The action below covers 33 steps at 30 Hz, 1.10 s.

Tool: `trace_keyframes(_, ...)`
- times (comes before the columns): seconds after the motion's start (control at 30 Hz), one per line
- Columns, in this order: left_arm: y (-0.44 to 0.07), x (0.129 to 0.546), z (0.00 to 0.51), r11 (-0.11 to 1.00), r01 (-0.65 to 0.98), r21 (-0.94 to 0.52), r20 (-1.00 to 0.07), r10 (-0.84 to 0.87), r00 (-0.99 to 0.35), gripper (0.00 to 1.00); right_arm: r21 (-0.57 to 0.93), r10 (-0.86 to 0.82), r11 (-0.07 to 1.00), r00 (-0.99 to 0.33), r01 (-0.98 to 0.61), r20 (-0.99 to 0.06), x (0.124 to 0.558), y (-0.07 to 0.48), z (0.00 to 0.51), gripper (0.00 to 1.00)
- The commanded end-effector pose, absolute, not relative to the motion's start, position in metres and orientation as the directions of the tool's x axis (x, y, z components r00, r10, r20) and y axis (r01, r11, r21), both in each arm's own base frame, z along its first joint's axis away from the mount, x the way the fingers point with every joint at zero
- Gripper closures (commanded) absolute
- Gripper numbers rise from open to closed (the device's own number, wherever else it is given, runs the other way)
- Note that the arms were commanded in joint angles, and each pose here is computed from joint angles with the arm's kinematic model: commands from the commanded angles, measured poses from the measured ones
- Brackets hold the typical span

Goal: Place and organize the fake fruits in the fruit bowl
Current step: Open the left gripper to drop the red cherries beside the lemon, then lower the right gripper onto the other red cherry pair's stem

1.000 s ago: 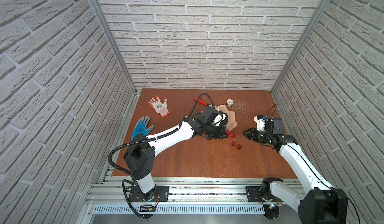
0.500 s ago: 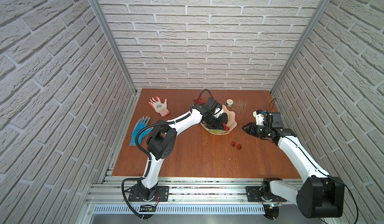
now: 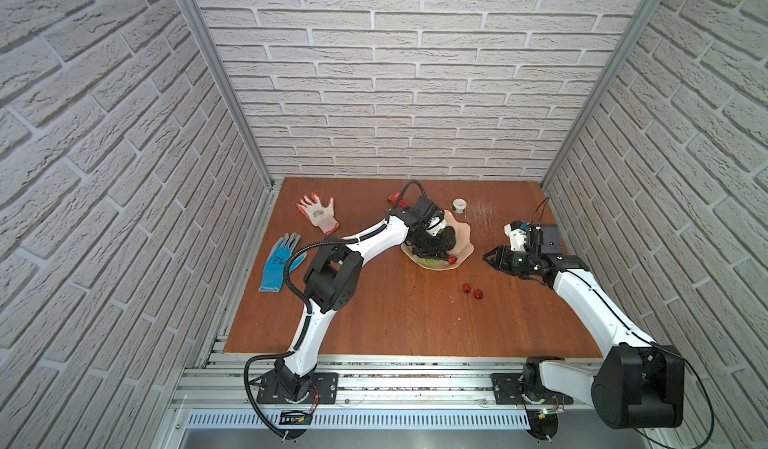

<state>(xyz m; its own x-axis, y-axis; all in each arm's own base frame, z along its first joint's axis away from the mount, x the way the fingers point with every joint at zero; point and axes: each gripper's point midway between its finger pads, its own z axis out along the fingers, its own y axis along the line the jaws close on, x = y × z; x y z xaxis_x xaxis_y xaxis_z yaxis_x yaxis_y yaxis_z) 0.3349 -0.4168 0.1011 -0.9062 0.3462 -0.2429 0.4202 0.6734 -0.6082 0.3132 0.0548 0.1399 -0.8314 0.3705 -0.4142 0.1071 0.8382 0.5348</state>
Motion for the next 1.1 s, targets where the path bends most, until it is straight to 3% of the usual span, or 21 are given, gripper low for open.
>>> trace_keyframes(0.0, -0.412, 0.346, 0.104, 0.677, 0.435, -0.593, -0.265, 0.347, -0.900, 0.74, 0.535, 0.365, 0.841, -0.811, 0.077, -0.458, 0.322, 0.053, 0.155, 0.66)
trace_keyframes(0.17, -0.407, 0.349, 0.122, 0.677, 0.459, -0.576, -0.305, 0.342, -0.889, 0.53, 0.537, 0.358, 0.840, -0.816, 0.070, -0.453, 0.318, 0.056, 0.161, 0.64)
trace_keyframes(0.37, -0.404, 0.345, 0.157, 0.654, 0.485, -0.580, -0.367, 0.322, -0.873, 0.48, 0.517, 0.352, 0.852, -0.817, 0.078, -0.457, 0.307, 0.054, 0.163, 0.62)
trace_keyframes(0.6, -0.375, 0.333, 0.191, 0.687, 0.481, -0.545, -0.448, 0.246, -0.859, 0.35, 0.481, 0.345, 0.871, -0.827, 0.105, -0.444, 0.288, 0.056, 0.153, 0.56)
trace_keyframes(1.07, -0.304, 0.310, 0.191, 0.762, 0.347, -0.547, -0.484, 0.051, -0.874, 0.34, 0.413, 0.257, 0.906, -0.894, 0.091, -0.368, 0.293, 0.082, 0.077, 0.45)
